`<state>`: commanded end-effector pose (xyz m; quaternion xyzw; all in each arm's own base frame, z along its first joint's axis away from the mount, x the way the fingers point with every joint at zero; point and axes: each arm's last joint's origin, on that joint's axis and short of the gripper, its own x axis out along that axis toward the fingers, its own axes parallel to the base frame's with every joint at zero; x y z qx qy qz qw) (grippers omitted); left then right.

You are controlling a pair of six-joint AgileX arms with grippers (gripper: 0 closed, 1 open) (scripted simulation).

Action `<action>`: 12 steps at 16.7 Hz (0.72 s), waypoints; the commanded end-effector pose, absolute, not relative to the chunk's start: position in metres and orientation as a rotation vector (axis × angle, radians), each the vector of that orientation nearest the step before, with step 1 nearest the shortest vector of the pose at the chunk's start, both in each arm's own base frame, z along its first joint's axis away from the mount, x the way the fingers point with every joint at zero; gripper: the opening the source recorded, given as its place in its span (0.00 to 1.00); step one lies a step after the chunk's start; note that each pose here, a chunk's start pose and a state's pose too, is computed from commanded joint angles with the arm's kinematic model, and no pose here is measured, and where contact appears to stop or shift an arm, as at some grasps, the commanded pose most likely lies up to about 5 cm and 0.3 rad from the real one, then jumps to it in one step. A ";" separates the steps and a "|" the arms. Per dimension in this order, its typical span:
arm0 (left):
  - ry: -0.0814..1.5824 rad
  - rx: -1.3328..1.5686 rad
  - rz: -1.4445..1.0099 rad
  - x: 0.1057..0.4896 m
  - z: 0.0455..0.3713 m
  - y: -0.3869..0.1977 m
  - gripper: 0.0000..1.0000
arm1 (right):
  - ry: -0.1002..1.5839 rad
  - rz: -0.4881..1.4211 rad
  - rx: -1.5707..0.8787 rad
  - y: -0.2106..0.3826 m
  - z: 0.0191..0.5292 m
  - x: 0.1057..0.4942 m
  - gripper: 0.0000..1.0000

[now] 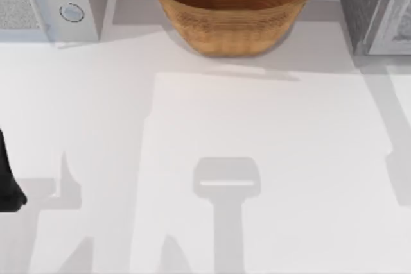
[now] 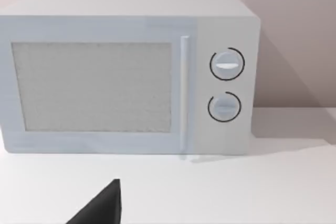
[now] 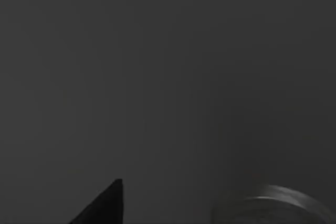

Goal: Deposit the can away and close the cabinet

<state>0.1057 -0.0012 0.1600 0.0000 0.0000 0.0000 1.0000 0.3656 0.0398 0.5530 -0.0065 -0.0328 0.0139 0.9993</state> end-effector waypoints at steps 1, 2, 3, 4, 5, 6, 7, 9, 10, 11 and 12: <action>0.000 0.000 0.000 0.106 0.160 -0.001 1.00 | -0.085 0.034 -0.018 0.038 0.559 0.351 1.00; 0.000 0.000 0.000 0.106 0.160 -0.001 1.00 | -0.106 0.040 -0.023 0.035 0.564 0.334 1.00; 0.000 0.000 0.000 0.106 0.160 -0.001 1.00 | -0.126 0.046 -0.028 0.033 0.567 0.315 1.00; 0.000 0.000 0.000 0.106 0.160 -0.001 1.00 | -0.143 0.051 -0.033 0.030 0.568 0.294 1.00; 0.000 0.000 0.000 0.106 0.160 -0.001 1.00 | -0.157 0.055 -0.037 0.027 0.565 0.274 1.00; 0.000 0.000 0.000 0.106 0.160 -0.001 1.00 | -0.166 0.059 -0.042 0.024 0.559 0.253 1.00; 0.000 0.000 0.000 0.106 0.160 -0.001 1.00 | -0.168 0.061 -0.046 0.022 0.548 0.234 1.00; 0.000 0.000 0.000 0.106 0.160 -0.001 1.00 | -0.148 0.064 -0.053 0.017 0.511 0.200 1.00; 0.000 0.000 0.000 0.106 0.160 -0.001 1.00 | -0.129 0.064 -0.055 0.014 0.486 0.185 1.00; 0.000 0.000 0.000 0.106 0.160 -0.001 1.00 | -0.107 0.064 -0.055 0.012 0.458 0.172 1.00; 0.000 0.000 0.000 0.106 0.160 -0.001 1.00 | -0.086 0.062 -0.055 0.010 0.428 0.160 1.00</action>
